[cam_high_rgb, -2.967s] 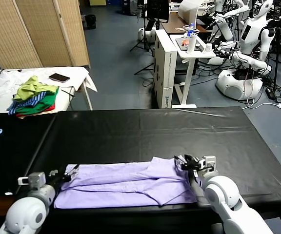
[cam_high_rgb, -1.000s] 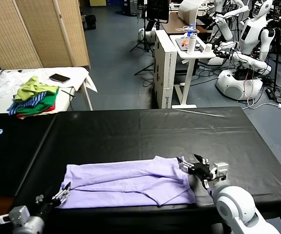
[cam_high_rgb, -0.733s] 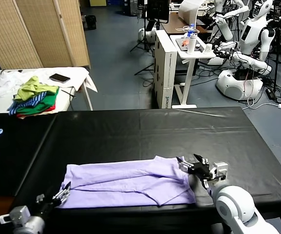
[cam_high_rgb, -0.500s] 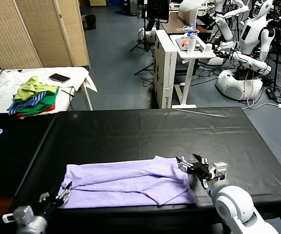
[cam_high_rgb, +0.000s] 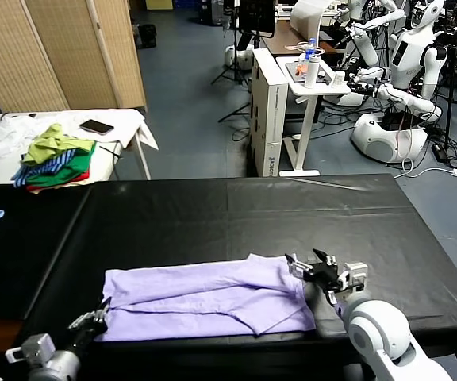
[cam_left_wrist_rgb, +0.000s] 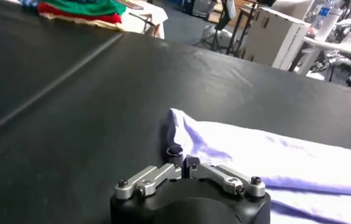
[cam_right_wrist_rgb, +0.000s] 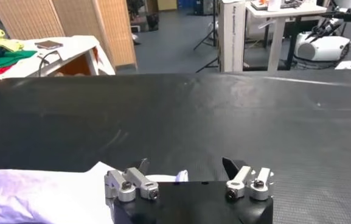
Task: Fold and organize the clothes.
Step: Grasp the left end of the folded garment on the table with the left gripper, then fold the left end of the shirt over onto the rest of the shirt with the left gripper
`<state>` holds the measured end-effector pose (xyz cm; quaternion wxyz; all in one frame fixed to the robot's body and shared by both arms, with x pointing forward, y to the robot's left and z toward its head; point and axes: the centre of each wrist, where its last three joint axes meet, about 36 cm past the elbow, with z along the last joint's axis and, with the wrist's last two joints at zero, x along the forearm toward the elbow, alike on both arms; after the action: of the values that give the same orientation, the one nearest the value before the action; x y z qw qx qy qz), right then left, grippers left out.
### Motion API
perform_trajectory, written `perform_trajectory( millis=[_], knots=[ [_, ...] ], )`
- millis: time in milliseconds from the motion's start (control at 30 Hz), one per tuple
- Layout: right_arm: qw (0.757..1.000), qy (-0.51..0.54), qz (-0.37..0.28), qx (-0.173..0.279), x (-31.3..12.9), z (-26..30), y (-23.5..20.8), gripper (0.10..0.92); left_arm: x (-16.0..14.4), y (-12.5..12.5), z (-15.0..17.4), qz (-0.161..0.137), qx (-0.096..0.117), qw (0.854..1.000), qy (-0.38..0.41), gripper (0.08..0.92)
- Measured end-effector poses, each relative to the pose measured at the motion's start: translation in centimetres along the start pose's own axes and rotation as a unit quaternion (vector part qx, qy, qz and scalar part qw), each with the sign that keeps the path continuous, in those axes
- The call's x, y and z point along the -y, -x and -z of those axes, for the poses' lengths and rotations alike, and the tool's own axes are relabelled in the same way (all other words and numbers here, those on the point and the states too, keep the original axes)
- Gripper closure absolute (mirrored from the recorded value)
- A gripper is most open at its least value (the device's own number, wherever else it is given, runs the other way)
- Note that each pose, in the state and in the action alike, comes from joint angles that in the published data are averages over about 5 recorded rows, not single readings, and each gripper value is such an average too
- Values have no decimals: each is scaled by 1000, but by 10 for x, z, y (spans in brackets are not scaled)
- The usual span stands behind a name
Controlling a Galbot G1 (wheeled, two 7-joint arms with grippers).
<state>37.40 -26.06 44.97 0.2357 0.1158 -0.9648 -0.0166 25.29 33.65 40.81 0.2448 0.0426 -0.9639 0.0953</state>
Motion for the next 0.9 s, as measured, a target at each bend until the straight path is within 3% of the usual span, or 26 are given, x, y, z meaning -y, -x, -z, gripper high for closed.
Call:
perform_trajectory(
  millis=[233, 433, 633, 767, 900],
  knots=[
    [1000, 4, -5, 5, 3, -5, -2, 115, -19, 7, 8, 49, 38, 989, 137, 817],
    [1000, 8, -9, 6, 4, -7, -2, 115, -55, 7, 15, 93, 48, 966, 238, 817],
    [1000, 11, -6, 5, 1, -11, -1, 115, -92, -2, 28, 133, 50, 948, 284, 817],
    [1000, 12, -6, 6, -1, -13, -2, 115, -93, -9, 33, 138, 56, 950, 274, 817],
    [1000, 10, -12, 11, 0, -14, -6, 115, -72, -11, 35, 124, 63, 961, 237, 817]
  ],
)
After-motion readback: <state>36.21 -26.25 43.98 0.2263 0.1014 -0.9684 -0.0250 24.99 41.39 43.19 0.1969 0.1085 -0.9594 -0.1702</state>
